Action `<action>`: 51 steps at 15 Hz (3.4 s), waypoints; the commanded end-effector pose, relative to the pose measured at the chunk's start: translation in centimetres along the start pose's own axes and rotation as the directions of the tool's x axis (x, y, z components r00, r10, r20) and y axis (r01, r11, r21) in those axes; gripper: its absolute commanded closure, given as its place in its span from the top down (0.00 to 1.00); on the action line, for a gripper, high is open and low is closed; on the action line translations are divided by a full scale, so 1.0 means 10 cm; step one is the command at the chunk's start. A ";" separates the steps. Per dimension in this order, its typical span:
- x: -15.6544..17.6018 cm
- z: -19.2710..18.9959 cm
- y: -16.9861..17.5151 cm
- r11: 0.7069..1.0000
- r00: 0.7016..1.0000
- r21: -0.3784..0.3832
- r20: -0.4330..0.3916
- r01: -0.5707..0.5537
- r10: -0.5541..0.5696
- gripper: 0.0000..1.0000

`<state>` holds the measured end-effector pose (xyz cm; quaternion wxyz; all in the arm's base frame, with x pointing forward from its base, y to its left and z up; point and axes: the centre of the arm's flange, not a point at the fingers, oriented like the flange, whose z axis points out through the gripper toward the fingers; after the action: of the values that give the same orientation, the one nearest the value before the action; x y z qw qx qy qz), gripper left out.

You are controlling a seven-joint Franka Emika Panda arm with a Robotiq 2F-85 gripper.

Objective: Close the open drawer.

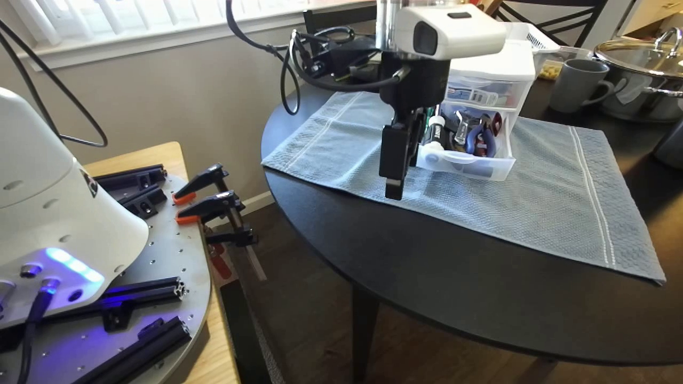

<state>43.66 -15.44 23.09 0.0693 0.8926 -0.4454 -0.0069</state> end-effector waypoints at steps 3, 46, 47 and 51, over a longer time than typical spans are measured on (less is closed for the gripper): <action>0.19 0.31 -0.09 0.999 0.999 -0.004 -0.014 -0.038 0.038 0.54; 0.14 -0.13 -1.51 0.910 0.995 0.402 0.031 -0.098 0.094 0.04; 0.12 -0.15 -1.48 0.901 0.995 0.424 0.036 -0.095 0.088 0.04; 0.08 -0.16 -1.34 0.856 0.997 0.511 0.036 -0.080 0.071 0.04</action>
<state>55.23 -7.86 23.33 -0.1335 0.8613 -0.4831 0.0828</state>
